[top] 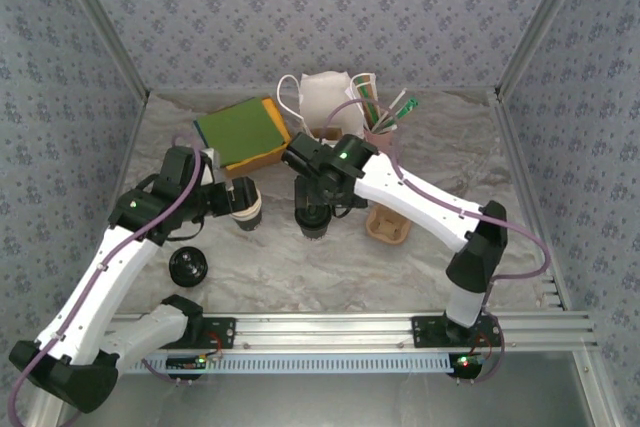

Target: Pack the takeout coffee

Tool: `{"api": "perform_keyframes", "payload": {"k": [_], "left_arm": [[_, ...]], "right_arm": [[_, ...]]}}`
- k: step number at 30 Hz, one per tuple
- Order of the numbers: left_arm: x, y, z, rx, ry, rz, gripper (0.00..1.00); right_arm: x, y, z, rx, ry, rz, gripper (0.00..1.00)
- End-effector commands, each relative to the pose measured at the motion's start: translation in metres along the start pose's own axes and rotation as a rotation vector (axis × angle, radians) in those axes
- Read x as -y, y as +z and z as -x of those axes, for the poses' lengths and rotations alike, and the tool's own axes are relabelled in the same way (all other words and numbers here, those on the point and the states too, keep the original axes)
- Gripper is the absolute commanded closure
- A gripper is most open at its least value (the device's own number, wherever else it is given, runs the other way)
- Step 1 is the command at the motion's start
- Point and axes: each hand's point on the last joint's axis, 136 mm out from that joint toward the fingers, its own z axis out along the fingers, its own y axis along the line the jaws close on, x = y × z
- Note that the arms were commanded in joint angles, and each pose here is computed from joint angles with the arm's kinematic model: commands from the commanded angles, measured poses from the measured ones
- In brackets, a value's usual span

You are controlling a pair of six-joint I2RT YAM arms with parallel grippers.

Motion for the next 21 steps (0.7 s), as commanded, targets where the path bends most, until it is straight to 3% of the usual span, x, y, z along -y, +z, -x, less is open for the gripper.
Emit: {"api": "perform_keyframes", "payload": {"k": [1, 13, 21], "left_arm": [[0.006, -0.004, 0.002, 0.015, 0.032, -0.043, 0.0], [-0.011, -0.008, -0.001, 0.033, 0.024, 0.025, 0.0], [-0.02, -0.01, -0.003, 0.053, 0.006, 0.047, 0.0]], "right_arm": [[-0.004, 0.006, -0.009, -0.042, -0.007, -0.047, 0.0], [-0.02, 0.019, -0.02, -0.14, -0.09, -0.052, 0.01], [-0.019, 0.032, -0.019, -0.185, -0.1, -0.064, 0.09]]}}
